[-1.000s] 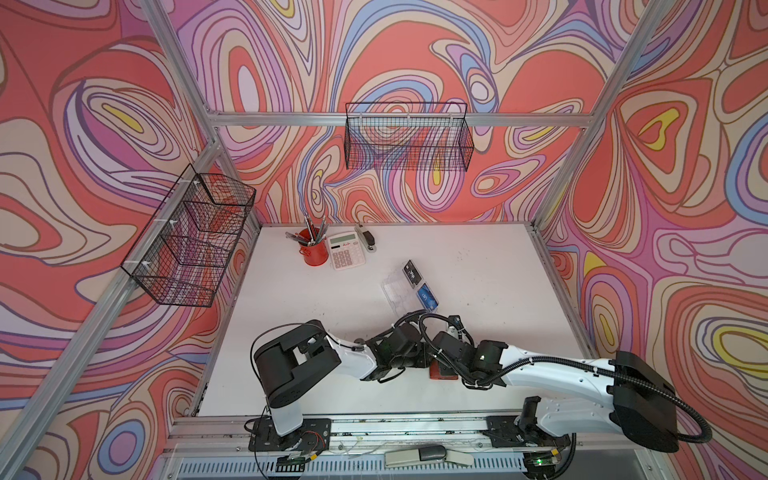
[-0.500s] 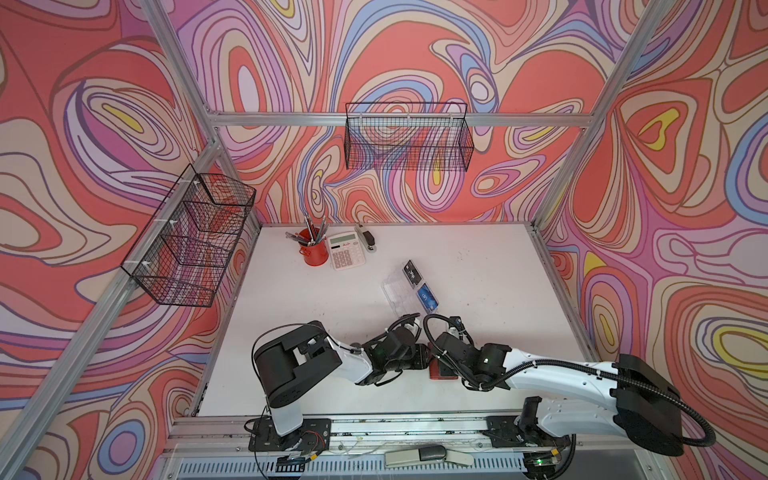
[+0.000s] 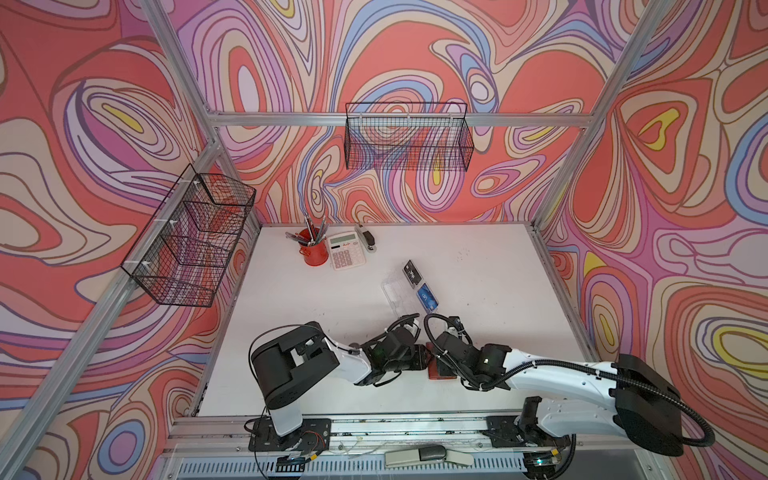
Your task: Put the credit cards into the card holder
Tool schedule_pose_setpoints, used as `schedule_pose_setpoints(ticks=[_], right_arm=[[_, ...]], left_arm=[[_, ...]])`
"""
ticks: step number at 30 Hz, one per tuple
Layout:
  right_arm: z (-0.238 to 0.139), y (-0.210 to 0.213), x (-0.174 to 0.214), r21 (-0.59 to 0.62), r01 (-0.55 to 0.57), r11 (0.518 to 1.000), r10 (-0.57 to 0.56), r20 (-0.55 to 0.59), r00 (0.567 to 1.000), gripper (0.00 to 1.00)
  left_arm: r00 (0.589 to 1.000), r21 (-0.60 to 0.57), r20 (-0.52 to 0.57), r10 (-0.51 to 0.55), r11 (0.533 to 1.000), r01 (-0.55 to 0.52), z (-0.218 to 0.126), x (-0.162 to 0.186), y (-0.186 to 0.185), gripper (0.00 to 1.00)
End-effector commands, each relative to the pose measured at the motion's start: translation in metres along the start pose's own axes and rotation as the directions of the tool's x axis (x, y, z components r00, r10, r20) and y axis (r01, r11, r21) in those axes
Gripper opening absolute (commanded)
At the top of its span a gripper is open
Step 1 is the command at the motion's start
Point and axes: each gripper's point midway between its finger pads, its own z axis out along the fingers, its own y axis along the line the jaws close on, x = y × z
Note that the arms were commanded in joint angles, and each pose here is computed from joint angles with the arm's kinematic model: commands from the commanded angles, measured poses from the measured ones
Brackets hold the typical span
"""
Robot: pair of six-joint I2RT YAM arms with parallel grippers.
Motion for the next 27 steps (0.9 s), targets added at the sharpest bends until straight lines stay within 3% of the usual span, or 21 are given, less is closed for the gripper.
schedule_pose_setpoints(ticks=[1, 27], right_arm=[[0.004, -0.004, 0.004, 0.010, 0.006, 1.000, -0.006, -0.008, 1.000, 0.00], [0.015, -0.001, 0.012, -0.002, 0.011, 1.000, -0.011, -0.039, 0.999, 0.00]], left_arm=[[0.988, -0.262, -0.145, -0.061, 0.965, 0.021, -0.005, 0.047, 0.075, 0.34], [0.988, -0.254, -0.146, -0.056, 0.967, 0.017, -0.003, 0.046, 0.074, 0.32]])
